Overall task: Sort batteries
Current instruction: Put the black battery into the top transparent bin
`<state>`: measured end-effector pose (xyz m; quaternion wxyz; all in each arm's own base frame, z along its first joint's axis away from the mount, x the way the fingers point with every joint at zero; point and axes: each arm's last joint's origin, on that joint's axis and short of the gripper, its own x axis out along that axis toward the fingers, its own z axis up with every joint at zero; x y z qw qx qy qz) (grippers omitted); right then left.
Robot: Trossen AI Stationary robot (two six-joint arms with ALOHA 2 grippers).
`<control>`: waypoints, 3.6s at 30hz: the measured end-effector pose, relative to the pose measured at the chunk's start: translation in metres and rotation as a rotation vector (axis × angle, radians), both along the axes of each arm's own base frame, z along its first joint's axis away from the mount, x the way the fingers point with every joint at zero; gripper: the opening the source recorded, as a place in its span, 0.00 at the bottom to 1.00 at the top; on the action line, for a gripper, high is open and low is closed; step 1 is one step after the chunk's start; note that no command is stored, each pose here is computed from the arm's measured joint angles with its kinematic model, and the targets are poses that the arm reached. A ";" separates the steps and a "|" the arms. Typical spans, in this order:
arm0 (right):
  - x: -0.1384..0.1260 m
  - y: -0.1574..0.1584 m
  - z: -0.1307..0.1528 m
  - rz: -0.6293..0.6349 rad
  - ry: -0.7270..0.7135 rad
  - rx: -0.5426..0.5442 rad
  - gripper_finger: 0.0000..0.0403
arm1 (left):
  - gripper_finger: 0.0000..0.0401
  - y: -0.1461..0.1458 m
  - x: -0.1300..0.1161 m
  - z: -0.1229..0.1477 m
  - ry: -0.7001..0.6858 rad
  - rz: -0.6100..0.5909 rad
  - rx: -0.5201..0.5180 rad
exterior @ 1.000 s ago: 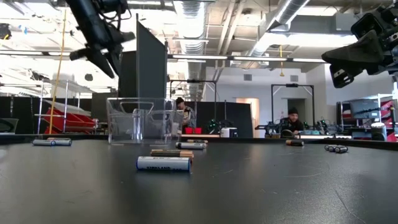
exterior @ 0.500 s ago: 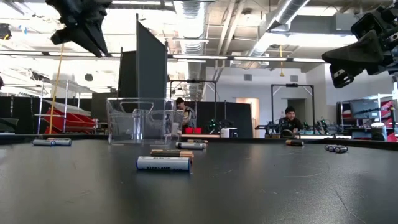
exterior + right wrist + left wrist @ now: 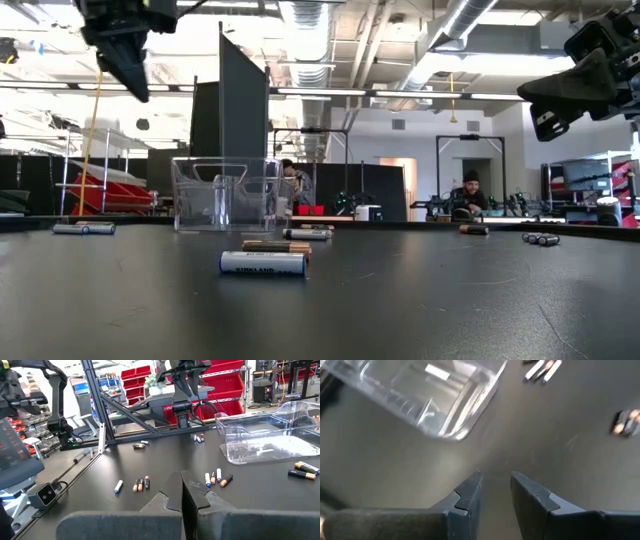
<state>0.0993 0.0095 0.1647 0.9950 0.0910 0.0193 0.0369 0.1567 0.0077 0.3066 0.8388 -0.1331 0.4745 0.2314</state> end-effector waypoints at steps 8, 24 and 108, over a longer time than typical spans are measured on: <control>0.000 0.000 0.000 0.000 0.000 0.000 0.03 | 0.24 0.004 -0.007 -0.004 0.082 -0.002 0.021; 0.000 0.000 0.000 0.000 0.001 0.000 0.03 | 0.24 0.019 -0.011 -0.043 0.188 -0.123 0.006; 0.000 0.000 0.000 0.000 0.000 0.000 0.03 | 0.24 0.048 0.025 -0.132 0.647 -0.288 -0.143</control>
